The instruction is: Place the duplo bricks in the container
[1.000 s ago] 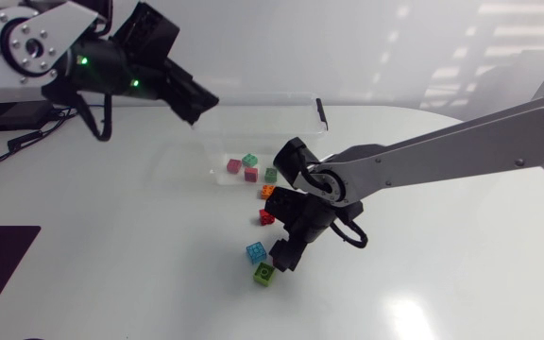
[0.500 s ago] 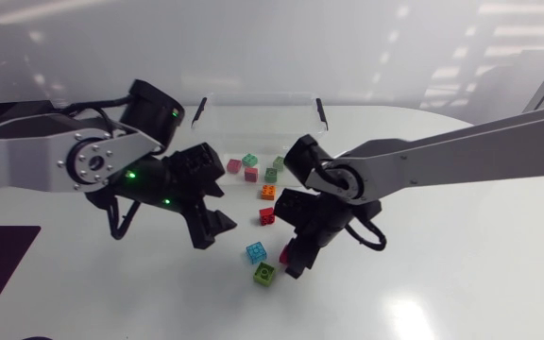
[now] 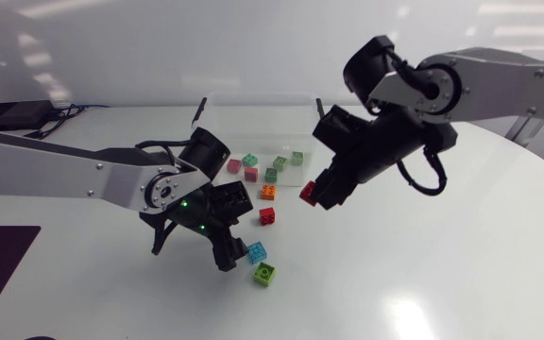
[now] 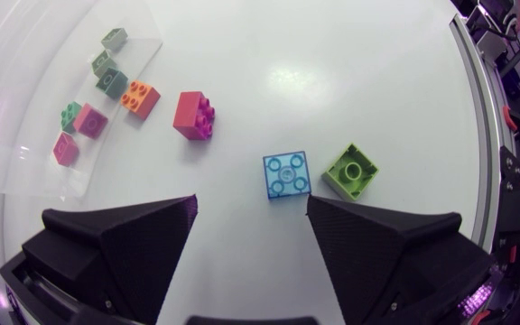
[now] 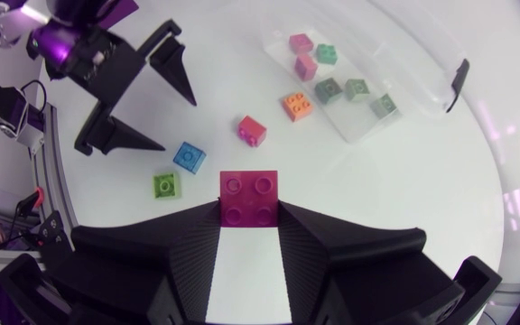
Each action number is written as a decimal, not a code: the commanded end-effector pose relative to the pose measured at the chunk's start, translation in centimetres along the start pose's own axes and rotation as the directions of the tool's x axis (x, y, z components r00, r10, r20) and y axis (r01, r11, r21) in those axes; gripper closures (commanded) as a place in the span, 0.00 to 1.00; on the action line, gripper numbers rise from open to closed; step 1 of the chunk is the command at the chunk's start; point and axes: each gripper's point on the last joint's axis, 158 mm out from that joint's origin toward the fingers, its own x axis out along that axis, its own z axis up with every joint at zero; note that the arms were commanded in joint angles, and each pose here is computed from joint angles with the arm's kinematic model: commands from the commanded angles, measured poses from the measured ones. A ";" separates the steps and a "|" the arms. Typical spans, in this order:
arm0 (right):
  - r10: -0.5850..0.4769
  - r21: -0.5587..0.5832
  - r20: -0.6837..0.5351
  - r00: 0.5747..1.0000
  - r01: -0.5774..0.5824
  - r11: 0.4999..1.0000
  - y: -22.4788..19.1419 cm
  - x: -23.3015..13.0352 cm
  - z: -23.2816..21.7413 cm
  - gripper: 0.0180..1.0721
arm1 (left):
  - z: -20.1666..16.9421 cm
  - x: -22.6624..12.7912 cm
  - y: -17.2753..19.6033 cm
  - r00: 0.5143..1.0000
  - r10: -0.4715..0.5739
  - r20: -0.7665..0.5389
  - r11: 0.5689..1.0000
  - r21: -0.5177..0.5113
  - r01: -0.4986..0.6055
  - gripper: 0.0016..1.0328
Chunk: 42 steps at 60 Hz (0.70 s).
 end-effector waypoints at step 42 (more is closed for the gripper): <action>-0.026 0.085 0.145 0.989 0.014 0.996 -4.5 -4.0 5.1 0.84 | 0.9 3.6 -2.4 0.997 -0.027 -0.069 0.996 0.080 0.033 0.19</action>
